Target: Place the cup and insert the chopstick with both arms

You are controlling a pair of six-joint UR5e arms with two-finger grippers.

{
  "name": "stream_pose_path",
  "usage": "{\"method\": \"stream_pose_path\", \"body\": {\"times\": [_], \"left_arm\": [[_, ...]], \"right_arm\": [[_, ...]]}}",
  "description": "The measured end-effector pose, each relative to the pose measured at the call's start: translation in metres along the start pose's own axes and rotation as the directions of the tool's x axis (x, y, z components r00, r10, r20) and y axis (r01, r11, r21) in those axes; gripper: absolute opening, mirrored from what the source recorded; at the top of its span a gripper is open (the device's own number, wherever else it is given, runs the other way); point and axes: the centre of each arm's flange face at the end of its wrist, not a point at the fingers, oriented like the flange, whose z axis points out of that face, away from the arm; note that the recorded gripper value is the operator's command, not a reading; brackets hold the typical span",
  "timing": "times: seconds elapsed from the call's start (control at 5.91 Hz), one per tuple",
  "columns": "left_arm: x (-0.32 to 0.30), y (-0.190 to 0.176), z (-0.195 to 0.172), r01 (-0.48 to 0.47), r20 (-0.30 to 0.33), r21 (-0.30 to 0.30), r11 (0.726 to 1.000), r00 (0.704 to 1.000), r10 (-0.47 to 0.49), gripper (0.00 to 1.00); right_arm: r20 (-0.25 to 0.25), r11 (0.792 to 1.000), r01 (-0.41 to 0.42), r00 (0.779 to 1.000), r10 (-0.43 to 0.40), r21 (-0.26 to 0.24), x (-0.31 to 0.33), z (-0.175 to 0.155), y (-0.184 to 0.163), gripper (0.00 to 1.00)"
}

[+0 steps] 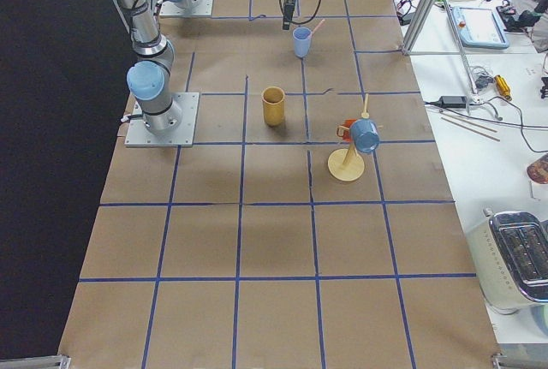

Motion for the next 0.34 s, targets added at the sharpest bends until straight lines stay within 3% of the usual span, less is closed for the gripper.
{"method": "stream_pose_path", "body": {"times": [0.34], "left_arm": [[0.0004,-0.0005,0.0007,0.000,-0.002,-0.001,1.000,1.000,0.000,0.98]], "right_arm": [[0.002,1.000,-0.008,1.000,0.008,0.011,0.0037,-0.0014,-0.0026,1.00]]}}
